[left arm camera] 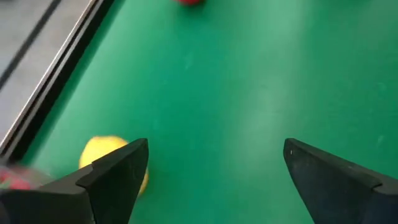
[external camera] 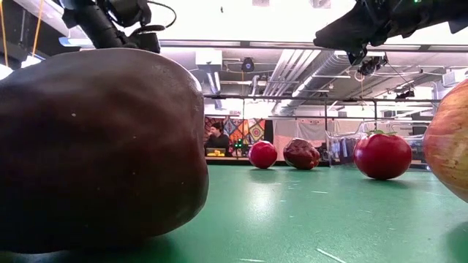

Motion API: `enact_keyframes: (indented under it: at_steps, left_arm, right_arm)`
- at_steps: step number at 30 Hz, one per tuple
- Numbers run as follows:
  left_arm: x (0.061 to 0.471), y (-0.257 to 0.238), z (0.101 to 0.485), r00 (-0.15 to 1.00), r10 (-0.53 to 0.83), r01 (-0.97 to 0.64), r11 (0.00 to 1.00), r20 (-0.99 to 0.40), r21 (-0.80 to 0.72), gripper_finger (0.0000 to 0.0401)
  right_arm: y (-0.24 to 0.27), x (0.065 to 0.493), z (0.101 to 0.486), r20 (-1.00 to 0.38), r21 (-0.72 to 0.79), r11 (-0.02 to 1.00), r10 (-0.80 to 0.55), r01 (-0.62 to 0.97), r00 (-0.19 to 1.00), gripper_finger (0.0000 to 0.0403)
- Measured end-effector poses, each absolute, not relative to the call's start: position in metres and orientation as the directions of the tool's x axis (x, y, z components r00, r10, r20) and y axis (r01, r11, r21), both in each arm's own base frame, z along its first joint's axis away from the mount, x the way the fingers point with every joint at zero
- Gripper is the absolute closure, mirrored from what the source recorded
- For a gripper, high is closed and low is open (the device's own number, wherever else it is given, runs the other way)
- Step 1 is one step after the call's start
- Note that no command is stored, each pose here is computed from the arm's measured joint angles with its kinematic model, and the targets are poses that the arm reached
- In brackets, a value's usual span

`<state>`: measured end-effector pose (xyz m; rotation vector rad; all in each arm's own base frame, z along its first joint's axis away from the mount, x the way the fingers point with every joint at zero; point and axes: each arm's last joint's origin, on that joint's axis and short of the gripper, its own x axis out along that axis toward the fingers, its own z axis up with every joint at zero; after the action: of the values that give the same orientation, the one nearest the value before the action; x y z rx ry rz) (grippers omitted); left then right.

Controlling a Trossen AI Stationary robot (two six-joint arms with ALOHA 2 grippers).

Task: Sort produce into baskets
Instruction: Put the apple into the top right bin

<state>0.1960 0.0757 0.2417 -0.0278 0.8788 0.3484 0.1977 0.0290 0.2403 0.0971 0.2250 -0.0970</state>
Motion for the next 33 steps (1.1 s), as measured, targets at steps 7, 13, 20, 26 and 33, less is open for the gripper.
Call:
enact_keyframes:
  at_steps: [7,13,20,26,33]
  left_arm:
    - [0.210,0.055,0.239,0.727,0.281,-0.184,0.959,-0.627,0.216,0.0102]
    - [0.215,0.047,0.227,0.797,0.271,-0.164,0.957,-0.540,0.238,0.0196]
    - [0.215,0.035,0.210,0.854,0.234,-0.131,0.961,-0.464,0.243,0.0306]
    - [0.215,0.022,0.205,0.899,0.164,-0.053,0.961,-0.407,0.271,0.0382]
    - [0.216,0.020,0.206,0.906,0.155,-0.075,0.975,-0.394,0.211,0.0391]
  right_arm:
    - [0.029,0.196,0.235,-0.278,0.071,0.991,-0.088,0.111,0.957,0.0332]
    - [0.028,0.195,0.232,-0.312,0.063,0.991,-0.090,0.115,0.946,0.0332]
    - [0.028,0.194,0.228,-0.348,0.052,0.992,-0.092,0.118,0.933,0.0332]
    - [0.027,0.193,0.226,-0.373,0.027,0.989,-0.123,0.144,0.919,0.0332]
    - [0.025,0.193,0.227,-0.351,-0.004,0.974,-0.214,0.227,0.911,0.0332]
